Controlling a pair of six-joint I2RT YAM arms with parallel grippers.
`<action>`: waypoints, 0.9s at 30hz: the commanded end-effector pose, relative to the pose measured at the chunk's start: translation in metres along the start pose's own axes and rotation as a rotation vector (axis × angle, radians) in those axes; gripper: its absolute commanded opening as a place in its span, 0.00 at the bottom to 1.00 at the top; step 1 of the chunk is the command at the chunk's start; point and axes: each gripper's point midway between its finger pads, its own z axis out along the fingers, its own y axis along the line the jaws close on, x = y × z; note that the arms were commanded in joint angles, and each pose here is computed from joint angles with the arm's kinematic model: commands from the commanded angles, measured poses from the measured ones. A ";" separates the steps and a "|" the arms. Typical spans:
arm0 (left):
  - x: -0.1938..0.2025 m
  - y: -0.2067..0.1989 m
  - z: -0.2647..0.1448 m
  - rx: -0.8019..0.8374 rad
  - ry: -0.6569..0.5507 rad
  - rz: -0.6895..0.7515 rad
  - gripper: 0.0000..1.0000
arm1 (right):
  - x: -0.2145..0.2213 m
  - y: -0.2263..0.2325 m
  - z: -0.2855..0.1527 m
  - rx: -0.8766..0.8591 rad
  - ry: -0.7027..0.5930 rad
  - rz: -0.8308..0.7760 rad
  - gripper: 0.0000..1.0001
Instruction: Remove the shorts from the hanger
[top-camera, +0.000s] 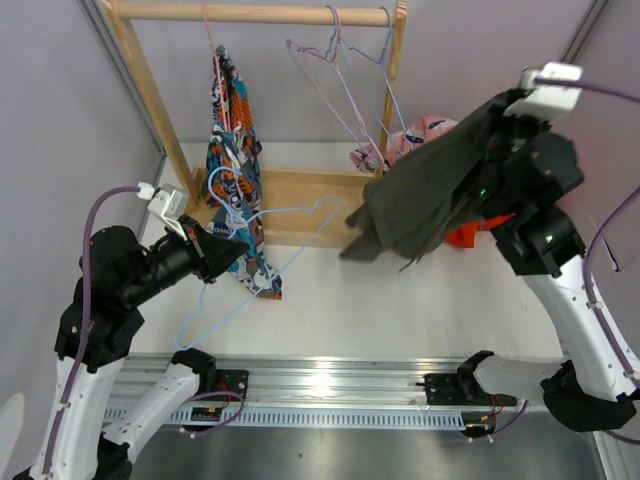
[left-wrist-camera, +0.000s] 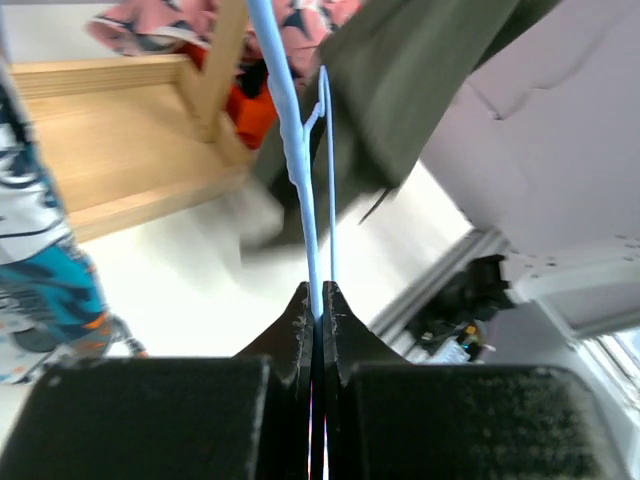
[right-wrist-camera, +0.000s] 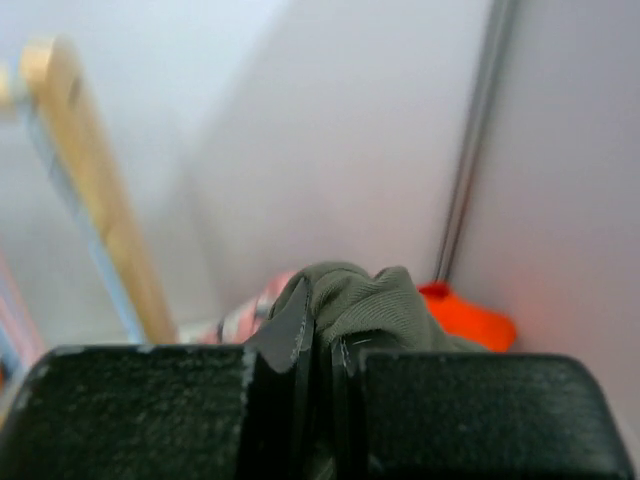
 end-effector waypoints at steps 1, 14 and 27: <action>-0.005 0.021 -0.001 -0.106 -0.034 0.067 0.00 | -0.073 -0.014 0.024 -0.031 -0.186 0.070 0.00; -0.017 0.041 0.016 -0.184 -0.054 0.070 0.00 | -0.058 -0.030 0.190 0.054 -0.250 0.071 0.00; -0.081 0.059 0.064 -0.252 -0.138 0.096 0.00 | 0.175 -0.069 0.223 0.079 -0.001 0.284 0.00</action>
